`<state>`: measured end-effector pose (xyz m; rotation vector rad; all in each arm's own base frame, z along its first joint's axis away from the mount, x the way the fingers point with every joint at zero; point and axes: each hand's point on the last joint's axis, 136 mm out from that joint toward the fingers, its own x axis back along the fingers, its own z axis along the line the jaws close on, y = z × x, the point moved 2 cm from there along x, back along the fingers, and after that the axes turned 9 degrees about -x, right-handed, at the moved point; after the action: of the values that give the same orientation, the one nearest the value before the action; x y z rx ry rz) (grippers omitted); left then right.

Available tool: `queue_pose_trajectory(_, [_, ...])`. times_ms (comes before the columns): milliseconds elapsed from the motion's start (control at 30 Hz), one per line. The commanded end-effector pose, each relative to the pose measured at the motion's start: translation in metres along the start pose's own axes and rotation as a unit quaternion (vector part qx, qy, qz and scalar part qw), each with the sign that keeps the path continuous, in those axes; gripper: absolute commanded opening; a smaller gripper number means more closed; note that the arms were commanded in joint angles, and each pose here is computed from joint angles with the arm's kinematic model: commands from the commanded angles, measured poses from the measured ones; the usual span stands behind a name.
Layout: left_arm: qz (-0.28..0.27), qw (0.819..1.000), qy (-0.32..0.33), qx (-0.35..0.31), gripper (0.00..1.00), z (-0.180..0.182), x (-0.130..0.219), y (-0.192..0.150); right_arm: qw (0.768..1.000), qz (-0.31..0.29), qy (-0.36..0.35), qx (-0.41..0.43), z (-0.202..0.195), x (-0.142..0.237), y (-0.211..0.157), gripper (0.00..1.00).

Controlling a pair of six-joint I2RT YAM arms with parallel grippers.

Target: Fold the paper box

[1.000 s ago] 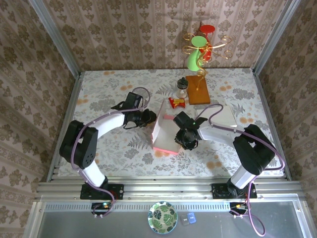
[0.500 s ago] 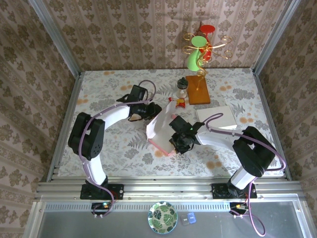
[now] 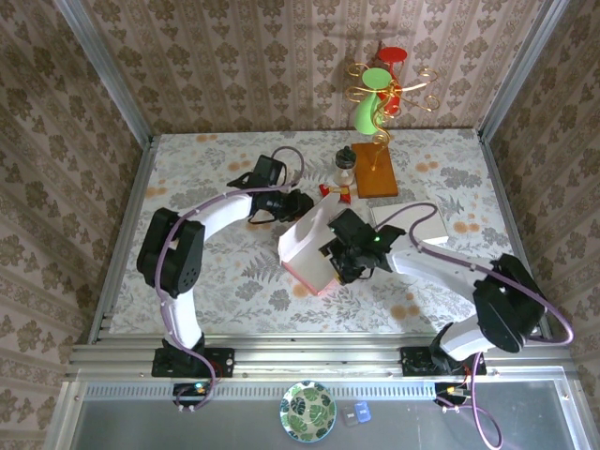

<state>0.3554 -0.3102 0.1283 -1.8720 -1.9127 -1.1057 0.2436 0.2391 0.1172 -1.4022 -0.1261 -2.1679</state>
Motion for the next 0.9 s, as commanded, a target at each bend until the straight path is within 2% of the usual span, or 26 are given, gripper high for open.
queue_pose_trajectory(0, [0.015, 1.000, -0.005, -0.014, 0.27, -0.004, -0.004, 0.001, 0.995, -0.060, 0.016, 0.080, 0.002, 0.037, 0.018, 0.62])
queue_pose_trajectory(100, [0.013, 1.000, -0.002, -0.021, 0.27, -0.006, -0.004, 0.003, 0.980, -0.111, 0.038, 0.158, 0.007, 0.066, 0.038, 0.62])
queue_pose_trajectory(200, [0.009, 1.000, 0.007, -0.028, 0.27, -0.007, 0.001, 0.006, 0.949, -0.163, 0.061, 0.261, 0.017, 0.094, 0.061, 0.61])
queue_pose_trajectory(300, [0.006, 0.999, 0.013, -0.036, 0.27, -0.009, 0.004, 0.009, 0.894, -0.175, 0.114, 0.396, 0.036, 0.111, 0.073, 0.60])
queue_pose_trajectory(367, [0.007, 0.999, 0.015, -0.035, 0.27, -0.008, 0.004, 0.010, 0.856, -0.173, 0.124, 0.471, 0.042, 0.117, 0.079, 0.59])
queue_pose_trajectory(500, [0.016, 0.999, 0.012, -0.035, 0.27, -0.006, -0.003, 0.009, 0.776, -0.170, 0.115, 0.597, 0.050, 0.114, 0.089, 0.56])
queue_pose_trajectory(700, [0.041, 0.998, 0.008, -0.046, 0.26, -0.004, -0.017, 0.011, 0.671, -0.153, 0.150, 0.709, 0.063, 0.093, 0.086, 0.57])
queue_pose_trajectory(800, [0.051, 0.997, 0.000, -0.053, 0.25, -0.007, -0.024, 0.012, 0.639, -0.133, 0.159, 0.740, 0.063, 0.079, 0.085, 0.60])
queue_pose_trajectory(867, [0.055, 0.997, -0.002, -0.057, 0.25, -0.009, -0.029, 0.013, 0.628, -0.123, 0.153, 0.754, 0.064, 0.071, 0.088, 0.61])
